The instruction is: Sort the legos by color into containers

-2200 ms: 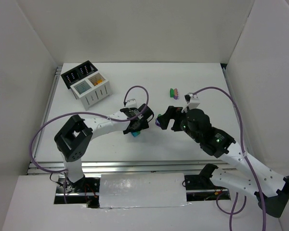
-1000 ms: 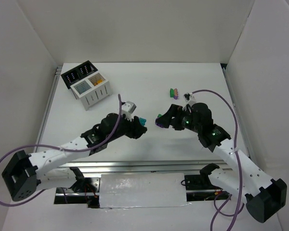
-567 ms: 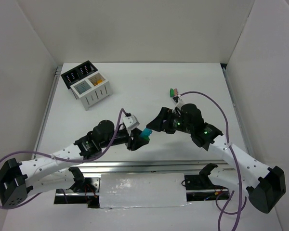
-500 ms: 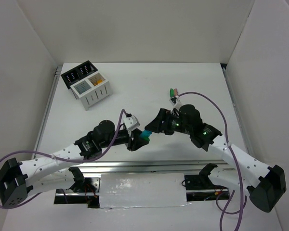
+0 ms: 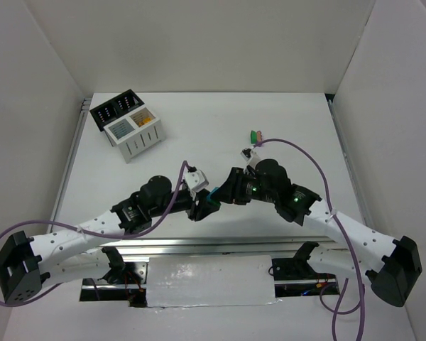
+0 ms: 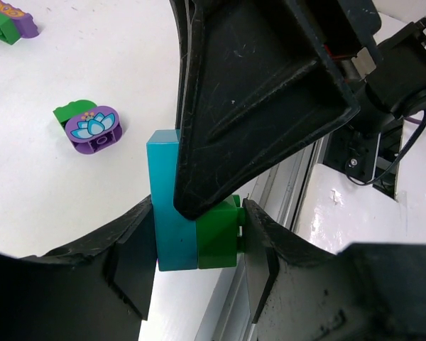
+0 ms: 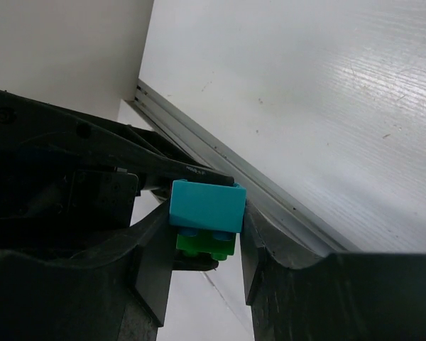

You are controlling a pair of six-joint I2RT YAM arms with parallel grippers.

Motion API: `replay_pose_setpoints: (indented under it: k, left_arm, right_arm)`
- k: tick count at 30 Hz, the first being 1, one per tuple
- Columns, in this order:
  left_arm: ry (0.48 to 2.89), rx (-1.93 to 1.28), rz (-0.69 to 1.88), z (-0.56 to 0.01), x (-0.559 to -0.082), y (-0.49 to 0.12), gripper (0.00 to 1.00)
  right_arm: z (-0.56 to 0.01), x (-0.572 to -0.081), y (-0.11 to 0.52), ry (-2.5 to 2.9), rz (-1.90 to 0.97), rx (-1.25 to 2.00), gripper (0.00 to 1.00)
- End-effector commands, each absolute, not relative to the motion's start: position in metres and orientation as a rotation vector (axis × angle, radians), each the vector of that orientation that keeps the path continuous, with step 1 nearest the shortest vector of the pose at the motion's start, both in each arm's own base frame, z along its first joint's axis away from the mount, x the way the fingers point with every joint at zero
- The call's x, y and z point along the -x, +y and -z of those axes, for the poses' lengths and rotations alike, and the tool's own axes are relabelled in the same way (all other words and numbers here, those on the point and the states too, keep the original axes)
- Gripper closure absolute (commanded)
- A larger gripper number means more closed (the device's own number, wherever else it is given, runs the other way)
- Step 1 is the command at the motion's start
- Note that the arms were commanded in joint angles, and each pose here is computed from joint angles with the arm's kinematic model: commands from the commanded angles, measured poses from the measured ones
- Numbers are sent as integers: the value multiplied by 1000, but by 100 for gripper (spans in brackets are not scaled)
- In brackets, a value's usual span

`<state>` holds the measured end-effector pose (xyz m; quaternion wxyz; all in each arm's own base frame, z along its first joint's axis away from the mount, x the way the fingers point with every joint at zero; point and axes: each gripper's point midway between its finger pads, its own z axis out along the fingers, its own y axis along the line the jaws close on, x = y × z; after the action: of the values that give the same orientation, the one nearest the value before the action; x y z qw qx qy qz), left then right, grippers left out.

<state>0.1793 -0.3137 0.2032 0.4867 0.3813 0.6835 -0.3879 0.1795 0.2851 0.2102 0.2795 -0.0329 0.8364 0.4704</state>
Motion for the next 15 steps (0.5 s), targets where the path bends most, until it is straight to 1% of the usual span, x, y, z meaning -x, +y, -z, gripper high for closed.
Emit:
replay_pose_setpoints:
  k: [1,2,3,5,6,7,8,10,11,12,13,15]
  left_arm:
    - [1525,-952,988,-243,-176,-323,89]
    - [1526,-958,996,-243,-174,-324,81]
    - [1541,-967,1002,-240,-173,-325,73]
    - [1552,-968,1010,-241,-172,-325,51]
    - [1567,-957,1005,-241,-174,-325,38]
    - [1575,-947,1001,-242,-175,-324,9]
    - [1595,-925,1004,-242,-176,-324,0]
    - [1653,-894,976,-242,-181,-320,1]
    - [1653,-880,970,-256,-183,-320,0]
    - [1682,-868,961,-256,-183,-317,0]
    - [1708,-868,954,-255,-181,-313,0]
    - [1713,-844,974,-269,-173,-305,0]
  right_arm:
    - [-234,-186,297,2131,-1328,126,94]
    - [-233,-186,297,2109,-1324,164,100]
    - [-241,-187,300,2061,-1343,186,100]
    - [-247,-187,301,1980,-1352,254,100]
    - [-251,-184,302,1945,-1365,295,100]
    - [-254,-184,303,1921,-1369,321,100]
    - [-252,-182,302,1892,-1347,379,100]
    - [-250,-188,299,1847,-1281,426,100]
    - [-249,-191,295,1840,-1257,424,100]
    - [-247,-193,293,1827,-1243,440,100]
    - [-240,-193,290,1819,-1219,471,100]
    - [-244,-190,284,1772,-1226,520,100]
